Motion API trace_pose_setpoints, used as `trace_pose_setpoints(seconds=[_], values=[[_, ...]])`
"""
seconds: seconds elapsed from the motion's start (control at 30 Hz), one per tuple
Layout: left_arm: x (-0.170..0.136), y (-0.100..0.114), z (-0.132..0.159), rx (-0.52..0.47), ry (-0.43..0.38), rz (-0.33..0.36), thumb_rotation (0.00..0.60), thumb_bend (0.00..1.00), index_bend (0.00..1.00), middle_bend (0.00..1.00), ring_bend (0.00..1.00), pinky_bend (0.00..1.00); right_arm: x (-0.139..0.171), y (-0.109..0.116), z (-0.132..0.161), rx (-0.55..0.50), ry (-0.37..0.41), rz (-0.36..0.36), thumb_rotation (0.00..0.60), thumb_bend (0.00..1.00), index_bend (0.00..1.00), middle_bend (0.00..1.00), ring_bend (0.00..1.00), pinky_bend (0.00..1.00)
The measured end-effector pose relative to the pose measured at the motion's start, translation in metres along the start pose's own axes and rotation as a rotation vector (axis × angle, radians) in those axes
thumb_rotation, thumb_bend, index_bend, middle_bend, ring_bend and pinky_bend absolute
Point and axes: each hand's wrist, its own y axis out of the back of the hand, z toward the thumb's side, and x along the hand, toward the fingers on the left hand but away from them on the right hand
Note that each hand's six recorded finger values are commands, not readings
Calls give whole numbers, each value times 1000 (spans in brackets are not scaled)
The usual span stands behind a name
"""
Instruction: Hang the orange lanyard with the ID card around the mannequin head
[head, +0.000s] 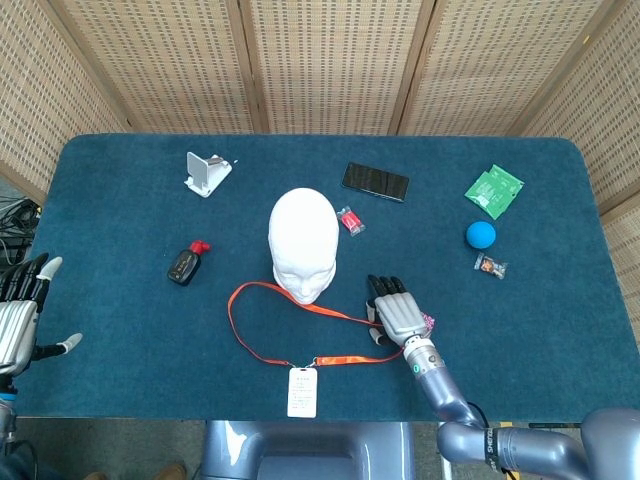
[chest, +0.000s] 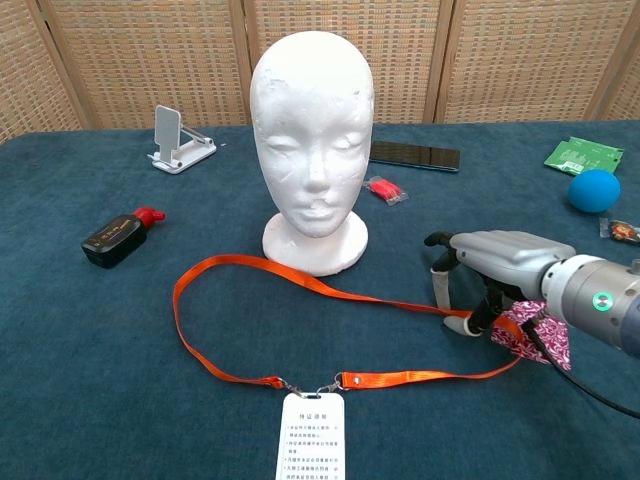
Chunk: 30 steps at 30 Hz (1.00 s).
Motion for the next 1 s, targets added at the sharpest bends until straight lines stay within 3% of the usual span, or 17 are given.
trace_pose_setpoints(seconds=[0.27, 0.7, 1.0], values=[[0, 0, 0, -2, -2, -2, 600, 0, 0, 0, 0, 0, -2, -2, 0, 7, -7, 1, 600, 593, 572, 0, 0, 0], [2, -2, 2, 2, -7, -7, 600, 0, 0, 0, 0, 0, -2, 0, 2, 7, 2, -13, 600, 603, 727, 0, 0, 0], [22, -14, 22, 7, -74, -30, 600, 0, 0, 0, 0, 0, -1, 2, 1, 0, 6, -11, 600, 660, 748, 0, 0, 0]])
